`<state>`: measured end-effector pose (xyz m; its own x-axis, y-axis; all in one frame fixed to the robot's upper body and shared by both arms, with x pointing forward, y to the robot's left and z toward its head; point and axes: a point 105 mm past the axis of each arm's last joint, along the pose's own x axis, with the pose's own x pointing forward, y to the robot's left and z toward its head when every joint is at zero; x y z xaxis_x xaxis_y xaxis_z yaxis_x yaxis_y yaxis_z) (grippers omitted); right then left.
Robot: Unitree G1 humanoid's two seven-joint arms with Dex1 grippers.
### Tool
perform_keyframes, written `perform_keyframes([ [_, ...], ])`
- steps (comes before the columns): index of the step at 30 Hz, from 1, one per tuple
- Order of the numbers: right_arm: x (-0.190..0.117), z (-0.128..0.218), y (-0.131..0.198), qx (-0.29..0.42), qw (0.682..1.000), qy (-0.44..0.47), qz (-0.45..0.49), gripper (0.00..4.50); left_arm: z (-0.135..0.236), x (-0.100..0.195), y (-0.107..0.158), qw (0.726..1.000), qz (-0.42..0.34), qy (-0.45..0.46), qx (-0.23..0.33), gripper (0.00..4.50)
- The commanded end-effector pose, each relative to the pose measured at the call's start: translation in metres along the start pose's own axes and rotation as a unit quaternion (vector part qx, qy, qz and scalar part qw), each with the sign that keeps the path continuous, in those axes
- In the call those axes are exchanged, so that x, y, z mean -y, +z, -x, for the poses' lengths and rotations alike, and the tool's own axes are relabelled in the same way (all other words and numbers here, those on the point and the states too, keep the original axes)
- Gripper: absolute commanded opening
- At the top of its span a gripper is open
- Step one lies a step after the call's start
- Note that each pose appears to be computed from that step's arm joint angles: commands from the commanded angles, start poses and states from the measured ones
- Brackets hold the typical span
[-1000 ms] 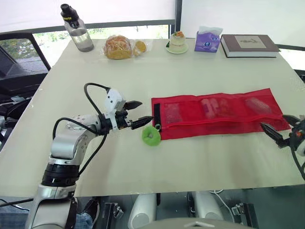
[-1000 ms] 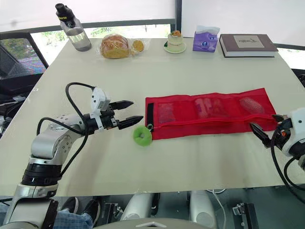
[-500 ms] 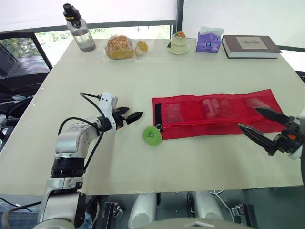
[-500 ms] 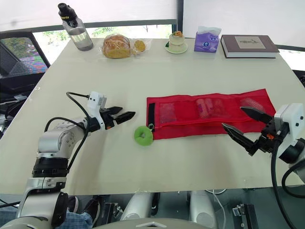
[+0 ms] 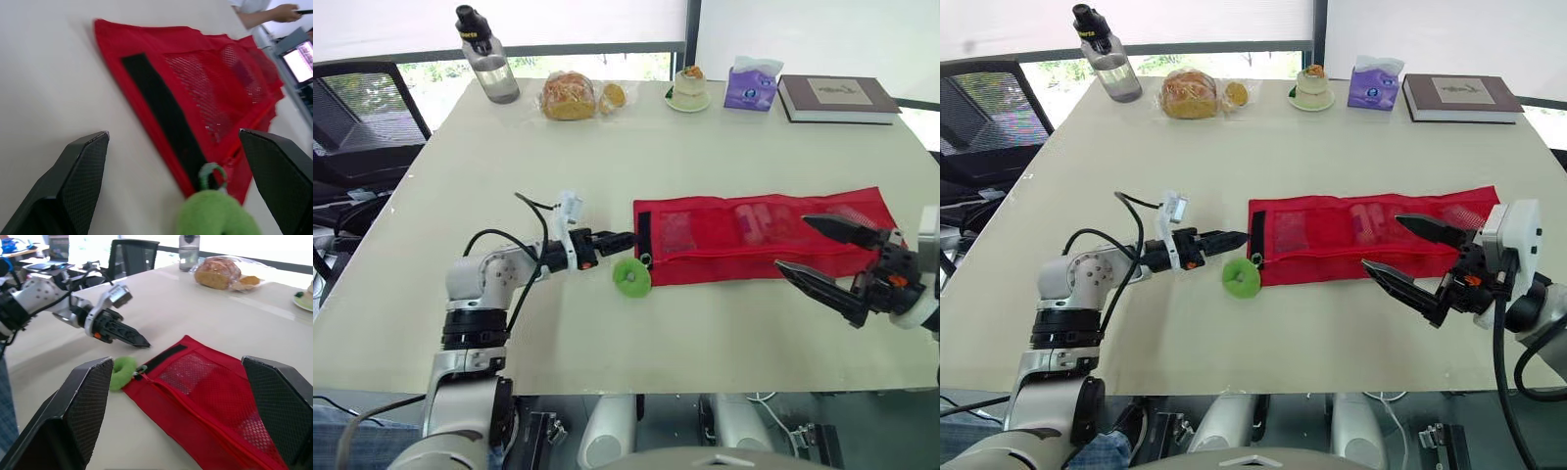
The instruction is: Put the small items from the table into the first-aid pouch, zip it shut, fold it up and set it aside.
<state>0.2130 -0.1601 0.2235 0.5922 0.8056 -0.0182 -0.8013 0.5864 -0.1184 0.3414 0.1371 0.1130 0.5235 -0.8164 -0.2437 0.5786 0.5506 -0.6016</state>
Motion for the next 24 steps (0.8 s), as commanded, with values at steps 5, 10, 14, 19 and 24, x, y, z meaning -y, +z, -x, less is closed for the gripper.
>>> perform_keyframes([
  [5,-0.009,-0.005,0.013,0.007,1.000,0.010,0.025,4.47,-0.017,0.006,-0.013,0.995,0.089,-0.029,-0.031,4.50],
  [10,-0.011,-0.006,0.012,0.002,1.000,0.010,0.025,4.50,-0.023,0.009,-0.006,0.991,0.127,-0.047,-0.017,3.70],
  [14,-0.012,-0.011,0.014,0.005,0.999,0.016,0.027,4.50,-0.027,0.015,-0.007,0.988,0.137,-0.063,-0.036,1.93],
  [19,-0.013,-0.015,0.016,0.009,0.999,0.019,0.031,4.50,-0.026,0.010,-0.005,0.989,0.137,-0.047,-0.035,0.04],
  [24,-0.014,-0.016,0.016,0.009,0.999,0.015,0.032,4.50,-0.017,0.009,0.002,0.991,0.125,-0.040,-0.022,0.04],
])
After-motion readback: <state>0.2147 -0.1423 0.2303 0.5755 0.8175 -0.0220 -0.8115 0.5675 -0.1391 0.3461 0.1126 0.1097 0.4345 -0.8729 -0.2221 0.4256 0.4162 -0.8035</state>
